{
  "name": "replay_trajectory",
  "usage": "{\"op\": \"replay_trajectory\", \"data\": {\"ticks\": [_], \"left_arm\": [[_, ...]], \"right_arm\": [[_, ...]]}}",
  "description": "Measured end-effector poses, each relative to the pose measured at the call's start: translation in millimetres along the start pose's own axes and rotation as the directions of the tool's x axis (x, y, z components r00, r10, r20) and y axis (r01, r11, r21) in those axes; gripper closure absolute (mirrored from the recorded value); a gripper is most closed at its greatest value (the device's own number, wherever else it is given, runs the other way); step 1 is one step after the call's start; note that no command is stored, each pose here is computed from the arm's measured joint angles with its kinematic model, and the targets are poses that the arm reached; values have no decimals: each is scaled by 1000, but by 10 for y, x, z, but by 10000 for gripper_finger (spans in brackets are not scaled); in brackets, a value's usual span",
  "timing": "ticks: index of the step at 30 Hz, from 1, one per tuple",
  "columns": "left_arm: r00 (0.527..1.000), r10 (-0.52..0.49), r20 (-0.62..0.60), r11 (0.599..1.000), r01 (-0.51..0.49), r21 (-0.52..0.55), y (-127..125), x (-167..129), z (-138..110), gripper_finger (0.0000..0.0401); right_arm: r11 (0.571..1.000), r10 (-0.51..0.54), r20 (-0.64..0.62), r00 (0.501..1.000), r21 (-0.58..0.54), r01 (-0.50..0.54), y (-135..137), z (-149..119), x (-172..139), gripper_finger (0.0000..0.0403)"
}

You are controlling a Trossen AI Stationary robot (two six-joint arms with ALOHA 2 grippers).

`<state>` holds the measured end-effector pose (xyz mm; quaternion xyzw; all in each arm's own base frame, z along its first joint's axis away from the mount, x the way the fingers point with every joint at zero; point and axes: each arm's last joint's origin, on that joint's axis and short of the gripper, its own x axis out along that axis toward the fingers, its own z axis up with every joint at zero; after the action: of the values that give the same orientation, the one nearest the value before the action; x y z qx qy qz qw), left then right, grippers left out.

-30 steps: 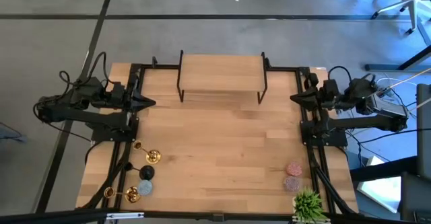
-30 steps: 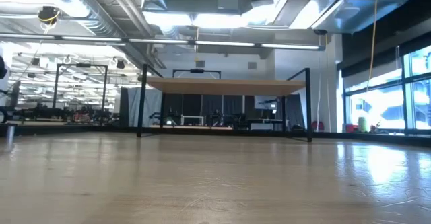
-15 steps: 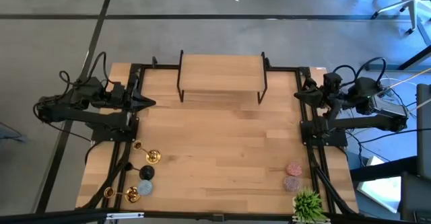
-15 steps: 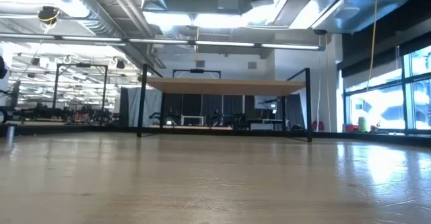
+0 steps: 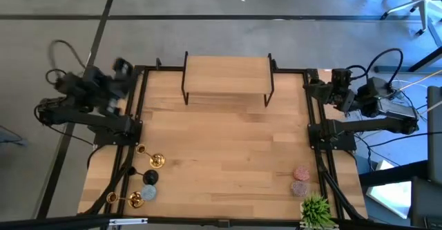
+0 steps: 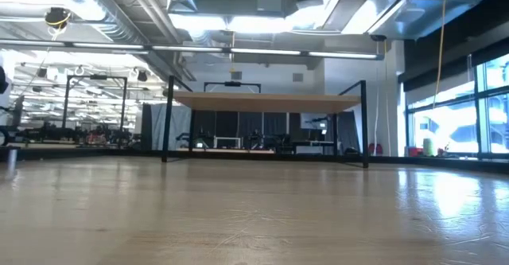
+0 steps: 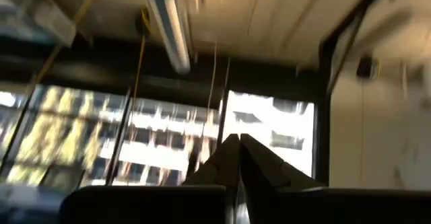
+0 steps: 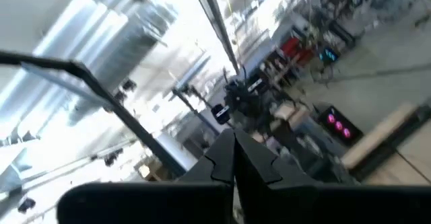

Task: Pick & Place candle stick holders
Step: Put the gold brass candlestick on the shelf

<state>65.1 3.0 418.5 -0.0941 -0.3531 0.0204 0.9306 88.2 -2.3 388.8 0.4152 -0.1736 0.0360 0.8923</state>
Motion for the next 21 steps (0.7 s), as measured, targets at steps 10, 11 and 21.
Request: {"op": "replay_trajectory", "data": {"ticks": [10,11,21], "left_arm": [[974,5,228,986,33,-165,-22,-21,218,396],[978,45,203,984,-9,-175,-8,-16,191,397],[896,335,-290,908,-390,-155,134,-65,-284,399]], "right_arm": [[996,-77,11,997,-37,77,-76,-60,155,396],[996,-80,8,997,-37,81,-82,-66,168,396],[996,-80,-5,997,-42,80,-91,-80,189,396]]}}
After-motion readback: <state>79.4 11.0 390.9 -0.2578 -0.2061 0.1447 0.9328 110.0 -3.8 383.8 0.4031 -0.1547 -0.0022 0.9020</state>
